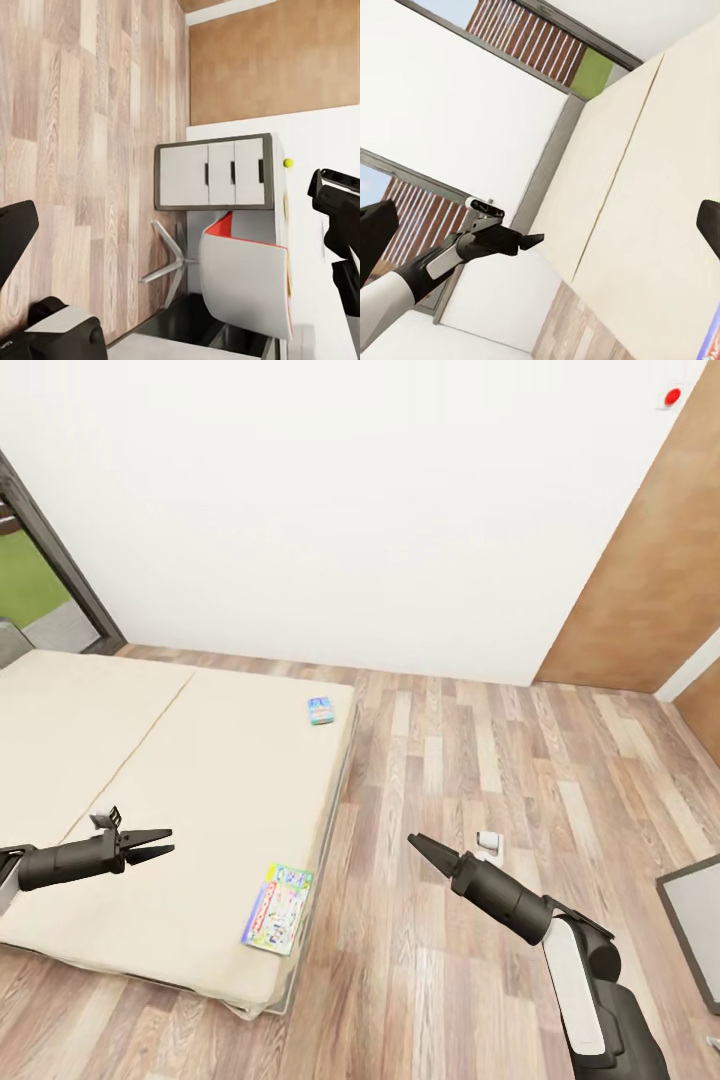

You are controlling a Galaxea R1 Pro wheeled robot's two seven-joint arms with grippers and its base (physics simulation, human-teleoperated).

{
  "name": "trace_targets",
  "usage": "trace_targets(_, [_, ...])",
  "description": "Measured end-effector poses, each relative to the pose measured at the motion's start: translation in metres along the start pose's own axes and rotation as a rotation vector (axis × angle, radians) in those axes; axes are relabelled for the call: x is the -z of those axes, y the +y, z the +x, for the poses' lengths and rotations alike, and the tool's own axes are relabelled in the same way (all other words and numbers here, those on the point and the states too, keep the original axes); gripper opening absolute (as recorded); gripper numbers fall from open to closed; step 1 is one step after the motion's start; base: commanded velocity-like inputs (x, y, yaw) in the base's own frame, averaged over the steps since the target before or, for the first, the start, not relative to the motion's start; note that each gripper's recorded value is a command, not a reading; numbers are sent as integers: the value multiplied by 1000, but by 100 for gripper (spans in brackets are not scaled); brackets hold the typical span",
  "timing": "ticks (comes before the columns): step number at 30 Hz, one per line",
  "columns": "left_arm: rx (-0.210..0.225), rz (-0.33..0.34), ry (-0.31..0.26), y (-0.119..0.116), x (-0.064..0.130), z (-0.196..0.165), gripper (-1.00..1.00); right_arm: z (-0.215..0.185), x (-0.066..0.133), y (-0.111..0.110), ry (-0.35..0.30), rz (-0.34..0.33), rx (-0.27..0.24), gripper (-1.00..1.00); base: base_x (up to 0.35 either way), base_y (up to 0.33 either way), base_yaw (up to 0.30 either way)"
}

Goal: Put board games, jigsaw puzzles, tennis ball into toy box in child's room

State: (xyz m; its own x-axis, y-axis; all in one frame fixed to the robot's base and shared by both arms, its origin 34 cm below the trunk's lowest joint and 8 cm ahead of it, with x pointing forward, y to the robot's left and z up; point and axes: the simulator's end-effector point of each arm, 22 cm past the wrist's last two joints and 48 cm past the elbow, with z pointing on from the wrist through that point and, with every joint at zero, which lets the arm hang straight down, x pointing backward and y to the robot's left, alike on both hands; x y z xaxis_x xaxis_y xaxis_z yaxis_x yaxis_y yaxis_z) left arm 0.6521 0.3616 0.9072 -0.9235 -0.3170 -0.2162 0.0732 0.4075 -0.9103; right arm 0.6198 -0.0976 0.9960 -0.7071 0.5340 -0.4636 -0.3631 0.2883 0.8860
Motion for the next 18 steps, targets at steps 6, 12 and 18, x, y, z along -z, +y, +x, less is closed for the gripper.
trace_targets(6, [-6,3,-3,-3,1,-2,100,-2,0,2,-2,-1,5,100,47,-38,72])
trace_targets(12, [-8,4,-5,-4,1,-2,100,-2,-1,4,-1,-3,9,100,5,-4,98])
trace_targets(18, [-13,6,-7,-7,2,-4,100,-4,-1,7,-3,-6,14,100,1,0,203])
